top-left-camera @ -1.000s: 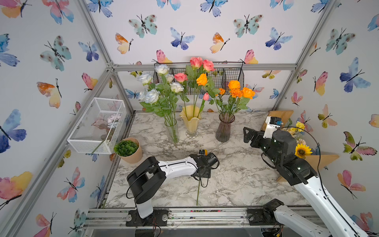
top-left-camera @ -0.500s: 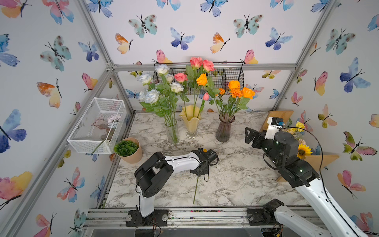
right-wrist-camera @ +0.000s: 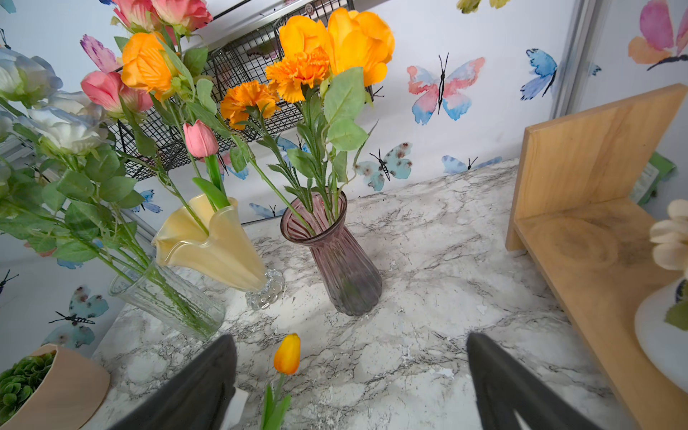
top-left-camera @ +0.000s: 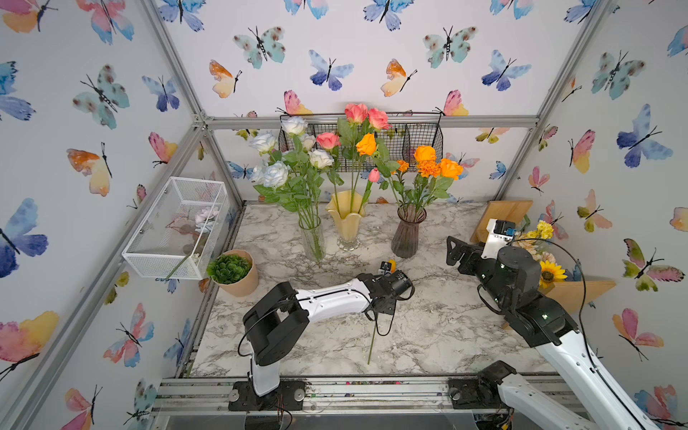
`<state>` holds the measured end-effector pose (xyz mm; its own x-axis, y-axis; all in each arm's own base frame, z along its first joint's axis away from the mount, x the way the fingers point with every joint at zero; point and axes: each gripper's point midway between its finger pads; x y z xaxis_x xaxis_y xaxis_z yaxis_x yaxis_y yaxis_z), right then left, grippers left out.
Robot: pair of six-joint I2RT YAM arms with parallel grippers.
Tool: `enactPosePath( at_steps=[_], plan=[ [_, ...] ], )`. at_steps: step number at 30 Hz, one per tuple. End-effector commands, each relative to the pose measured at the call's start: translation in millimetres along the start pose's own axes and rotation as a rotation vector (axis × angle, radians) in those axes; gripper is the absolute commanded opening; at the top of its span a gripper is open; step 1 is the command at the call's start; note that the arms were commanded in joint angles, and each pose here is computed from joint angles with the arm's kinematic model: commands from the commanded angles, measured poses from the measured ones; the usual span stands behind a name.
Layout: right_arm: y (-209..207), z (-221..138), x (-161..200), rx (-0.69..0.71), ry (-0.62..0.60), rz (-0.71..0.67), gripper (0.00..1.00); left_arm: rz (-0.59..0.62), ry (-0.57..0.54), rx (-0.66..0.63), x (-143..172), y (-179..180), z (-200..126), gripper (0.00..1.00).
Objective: Arrange the flowers in different vases according to their colors
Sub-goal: Pick up the flower at the center of the board, then insert the flower into the vase.
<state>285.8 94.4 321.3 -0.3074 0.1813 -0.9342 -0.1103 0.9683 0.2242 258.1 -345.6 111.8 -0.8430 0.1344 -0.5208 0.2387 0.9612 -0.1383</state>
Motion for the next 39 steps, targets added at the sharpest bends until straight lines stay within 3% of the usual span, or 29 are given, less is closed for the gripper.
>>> enactPosePath(
  at_steps=[1, 12, 21, 27, 30, 39],
  plan=[
    [-1, -4, -9, -0.007, -0.065, 0.041, 0.98, 0.024, -0.247, 0.047, -67, -7, -57, 0.0],
    [-4, -2, -9, 0.004, -0.1, 0.044, 0.98, 0.067, -0.719, 0.262, -198, -49, -185, 0.0],
    [-4, 0, -13, 0.016, -0.112, 0.03, 0.99, 0.046, -0.949, 0.397, -300, -57, -229, 0.0],
    [-7, -1, -15, 0.034, -0.117, 0.018, 0.98, 0.031, -1.047, 0.495, -355, -67, -228, 0.0],
    [-10, -1, -14, 0.047, -0.113, 0.01, 0.98, 0.044, -1.071, 0.519, -371, -76, -209, 0.0],
    [-13, -3, -10, 0.061, -0.101, 0.01, 0.98, 0.091, -1.095, 0.468, -373, -80, -145, 0.0]
  ],
)
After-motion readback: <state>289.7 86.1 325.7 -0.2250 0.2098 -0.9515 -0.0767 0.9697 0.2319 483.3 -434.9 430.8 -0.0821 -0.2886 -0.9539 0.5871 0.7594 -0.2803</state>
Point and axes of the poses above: each gripper's point midway between its finger pads, its own z axis out along the fingers, its own y axis along the line the jaws close on, x = y × z, and after that the axes turned 6 degrees about -z, right-handed
